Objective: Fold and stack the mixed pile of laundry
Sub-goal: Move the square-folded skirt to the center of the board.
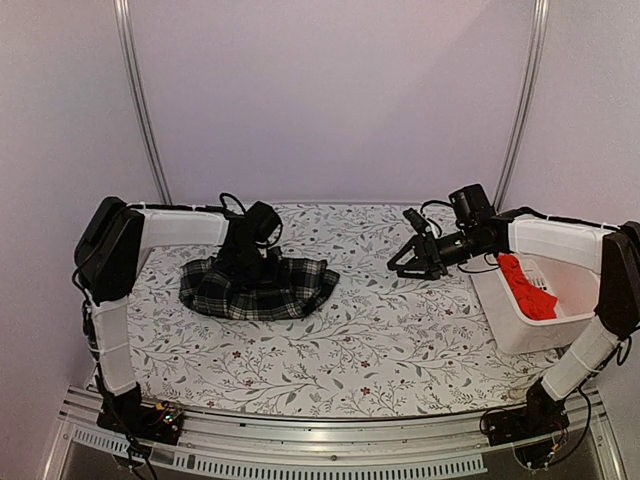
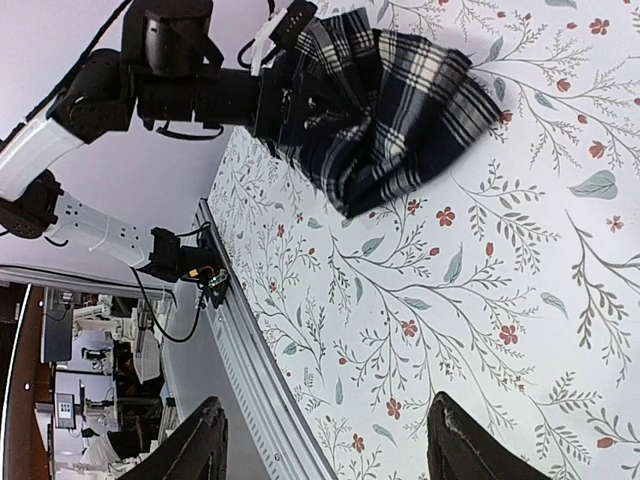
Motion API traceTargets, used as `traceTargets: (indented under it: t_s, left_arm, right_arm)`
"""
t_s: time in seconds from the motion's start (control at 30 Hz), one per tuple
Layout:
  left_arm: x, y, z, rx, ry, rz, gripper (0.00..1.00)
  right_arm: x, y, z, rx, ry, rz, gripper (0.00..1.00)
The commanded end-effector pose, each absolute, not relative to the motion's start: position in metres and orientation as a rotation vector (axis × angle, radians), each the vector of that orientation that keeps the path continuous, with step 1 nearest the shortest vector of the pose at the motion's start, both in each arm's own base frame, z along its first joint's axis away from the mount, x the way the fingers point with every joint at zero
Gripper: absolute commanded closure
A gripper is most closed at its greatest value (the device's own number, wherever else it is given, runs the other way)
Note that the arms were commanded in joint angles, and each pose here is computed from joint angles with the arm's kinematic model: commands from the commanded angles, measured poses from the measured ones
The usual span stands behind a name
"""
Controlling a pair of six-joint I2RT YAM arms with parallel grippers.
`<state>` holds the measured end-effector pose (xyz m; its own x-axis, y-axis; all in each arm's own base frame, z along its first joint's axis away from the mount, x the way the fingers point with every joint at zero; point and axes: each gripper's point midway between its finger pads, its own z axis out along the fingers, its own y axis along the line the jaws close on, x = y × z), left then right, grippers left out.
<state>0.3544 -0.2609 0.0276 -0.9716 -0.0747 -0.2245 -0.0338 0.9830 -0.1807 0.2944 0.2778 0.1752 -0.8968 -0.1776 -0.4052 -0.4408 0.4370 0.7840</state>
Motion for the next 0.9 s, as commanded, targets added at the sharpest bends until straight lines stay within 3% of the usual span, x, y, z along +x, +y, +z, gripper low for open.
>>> traceTargets:
  t_s: [0.0,0.3,0.53,0.67,0.87]
  left_arm:
    - [0.386,-0.145,-0.001,-0.110,2.930,0.123,0.00]
    - [0.450,-0.084,-0.012,-0.106,2.893,0.084,0.00]
    - [0.480,-0.084,0.097,-0.142,2.658,0.112,0.00]
    - [0.454,-0.106,0.146,-0.210,2.588,0.003,0.00]
    - [0.369,-0.127,0.121,-0.347,2.697,-0.071,0.00]
  right_arm:
    - [0.292,0.268,0.179,-0.544,2.414,1.430,0.33]
    - [0.297,0.261,0.181,-0.519,2.408,1.417,0.33]
    - [0.307,0.263,0.193,-0.538,2.374,1.412,0.32]
    - [0.316,0.261,0.202,-0.543,2.344,1.414,0.31]
    - [0.327,0.261,0.205,-0.547,2.327,1.422,0.31]
